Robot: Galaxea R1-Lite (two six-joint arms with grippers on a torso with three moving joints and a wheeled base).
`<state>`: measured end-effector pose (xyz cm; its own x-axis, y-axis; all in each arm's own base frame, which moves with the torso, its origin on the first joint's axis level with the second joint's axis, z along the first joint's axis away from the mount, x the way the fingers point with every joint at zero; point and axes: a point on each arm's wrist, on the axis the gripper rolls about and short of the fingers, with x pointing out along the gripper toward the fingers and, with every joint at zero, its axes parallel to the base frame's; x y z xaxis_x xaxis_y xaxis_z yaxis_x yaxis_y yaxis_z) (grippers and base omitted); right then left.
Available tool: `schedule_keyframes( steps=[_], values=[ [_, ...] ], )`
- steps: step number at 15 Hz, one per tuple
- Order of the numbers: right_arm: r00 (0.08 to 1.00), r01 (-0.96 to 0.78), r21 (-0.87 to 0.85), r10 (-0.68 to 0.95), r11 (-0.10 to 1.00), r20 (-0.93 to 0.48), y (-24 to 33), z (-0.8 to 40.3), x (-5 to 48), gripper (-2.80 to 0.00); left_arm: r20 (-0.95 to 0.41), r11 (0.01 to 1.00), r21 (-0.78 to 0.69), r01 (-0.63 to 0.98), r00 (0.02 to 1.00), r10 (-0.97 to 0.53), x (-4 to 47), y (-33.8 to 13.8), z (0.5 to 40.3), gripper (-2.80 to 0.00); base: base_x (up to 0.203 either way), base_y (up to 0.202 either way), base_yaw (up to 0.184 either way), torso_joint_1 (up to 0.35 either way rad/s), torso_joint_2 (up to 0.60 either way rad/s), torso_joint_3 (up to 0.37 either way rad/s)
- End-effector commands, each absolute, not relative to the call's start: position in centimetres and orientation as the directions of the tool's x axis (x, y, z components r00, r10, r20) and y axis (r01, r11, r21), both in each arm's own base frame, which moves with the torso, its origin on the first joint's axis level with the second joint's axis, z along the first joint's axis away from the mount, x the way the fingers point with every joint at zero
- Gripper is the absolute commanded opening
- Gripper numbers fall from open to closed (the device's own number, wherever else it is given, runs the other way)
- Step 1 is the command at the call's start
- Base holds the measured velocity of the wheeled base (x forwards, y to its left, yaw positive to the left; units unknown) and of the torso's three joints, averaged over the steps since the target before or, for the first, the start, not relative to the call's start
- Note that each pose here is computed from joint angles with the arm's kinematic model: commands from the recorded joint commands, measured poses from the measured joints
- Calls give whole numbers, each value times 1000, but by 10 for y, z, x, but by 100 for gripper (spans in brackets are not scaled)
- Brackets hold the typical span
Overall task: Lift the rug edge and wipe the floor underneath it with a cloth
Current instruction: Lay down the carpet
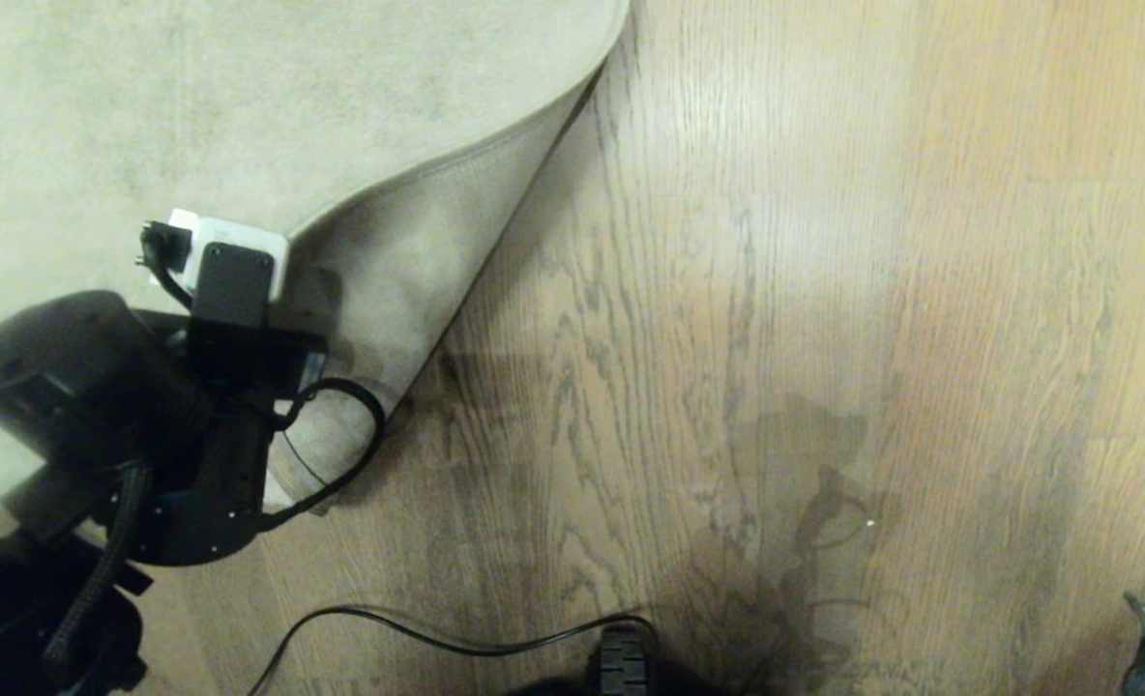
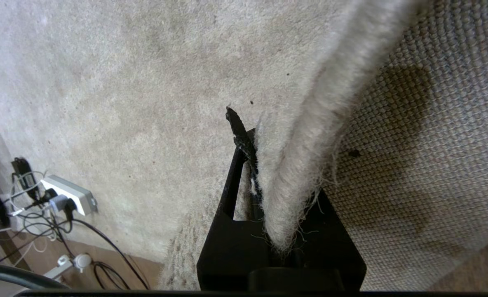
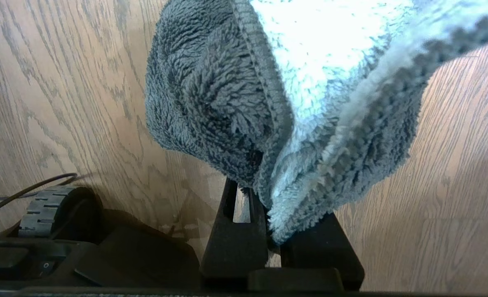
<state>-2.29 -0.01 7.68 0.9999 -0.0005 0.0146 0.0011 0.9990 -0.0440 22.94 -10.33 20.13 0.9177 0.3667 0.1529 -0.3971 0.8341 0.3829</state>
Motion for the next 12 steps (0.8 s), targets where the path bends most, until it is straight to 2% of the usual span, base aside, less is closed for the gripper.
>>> schedule_keyframes(
  steps=[1, 2, 6, 12],
  values=[
    [1000, 1, -44, 0, 999, 12, 0, 77, -23, -280, 161, 840, 367, -399, 917, 365, 226, -103, 204, -280, 0, 0, 0, 0, 0, 0],
    [1000, 1, -44, 0, 999, 12, 0, 77, -23, -280, 164, 842, 363, -398, 917, 363, 224, -103, 205, 0, 0, 0, 0, 0, 0, 0],
    [1000, 1, -44, 0, 999, 12, 0, 77, -23, -280, 180, 850, 345, -399, 916, 357, 220, -103, 211, 0, 0, 0, 0, 0, 0, 0],
    [1000, 1, -44, 0, 999, 12, 0, 77, -23, -280, 263, 877, 262, -402, 904, 336, 206, -99, 241, 0, 0, 0, 0, 0, 0, 0]
  ],
)
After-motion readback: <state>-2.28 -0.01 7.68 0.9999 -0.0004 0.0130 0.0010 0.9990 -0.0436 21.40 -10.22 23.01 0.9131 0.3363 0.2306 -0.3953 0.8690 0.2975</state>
